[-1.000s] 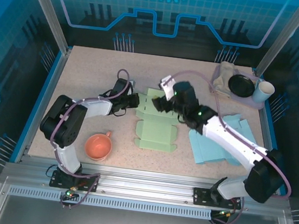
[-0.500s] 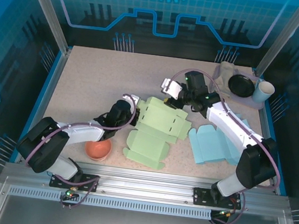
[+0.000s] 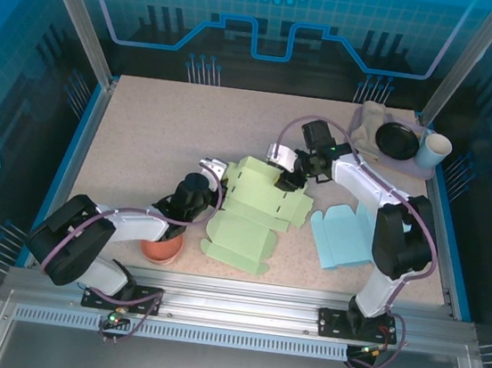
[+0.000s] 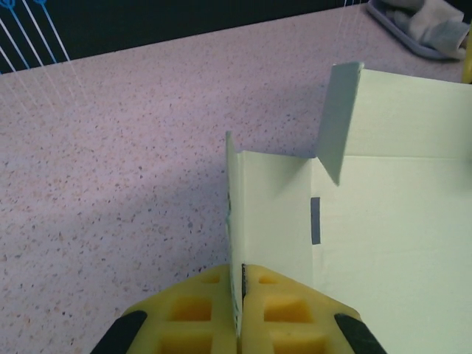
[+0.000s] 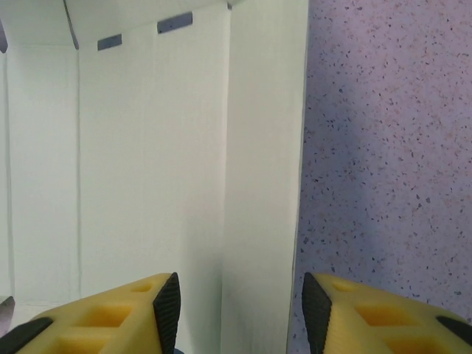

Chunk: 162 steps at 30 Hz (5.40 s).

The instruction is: Fold the paper box

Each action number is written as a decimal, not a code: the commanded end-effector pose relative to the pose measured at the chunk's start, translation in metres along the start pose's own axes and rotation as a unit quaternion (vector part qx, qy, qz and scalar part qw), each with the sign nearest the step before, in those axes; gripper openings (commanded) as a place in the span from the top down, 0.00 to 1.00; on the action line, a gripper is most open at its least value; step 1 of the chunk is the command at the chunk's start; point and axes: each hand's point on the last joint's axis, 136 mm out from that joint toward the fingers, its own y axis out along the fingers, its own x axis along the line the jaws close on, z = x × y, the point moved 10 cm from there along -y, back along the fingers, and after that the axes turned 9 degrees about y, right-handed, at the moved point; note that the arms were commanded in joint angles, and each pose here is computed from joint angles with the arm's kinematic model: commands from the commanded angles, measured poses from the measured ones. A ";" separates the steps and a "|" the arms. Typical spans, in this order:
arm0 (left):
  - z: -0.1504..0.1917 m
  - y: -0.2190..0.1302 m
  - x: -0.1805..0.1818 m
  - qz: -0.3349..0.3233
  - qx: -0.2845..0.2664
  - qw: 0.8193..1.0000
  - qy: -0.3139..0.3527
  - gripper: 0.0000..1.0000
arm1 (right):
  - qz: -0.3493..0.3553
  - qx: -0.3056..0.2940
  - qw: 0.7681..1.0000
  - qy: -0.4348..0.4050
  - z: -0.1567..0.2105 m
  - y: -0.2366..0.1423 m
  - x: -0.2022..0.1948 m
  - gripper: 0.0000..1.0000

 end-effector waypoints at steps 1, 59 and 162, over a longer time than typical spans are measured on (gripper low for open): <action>-0.010 -0.003 -0.003 0.006 -0.033 0.999 0.004 1.00 | -0.019 0.006 1.000 0.006 0.001 -0.008 -0.002 0.51; -0.122 -0.066 0.042 -0.024 0.038 0.949 -0.312 0.74 | 0.053 0.074 0.996 -0.012 -0.014 -0.025 0.004 1.00; -0.008 0.037 -0.008 0.011 0.180 0.953 -0.244 0.39 | 0.063 0.063 0.996 0.001 -0.011 -0.014 -0.003 1.00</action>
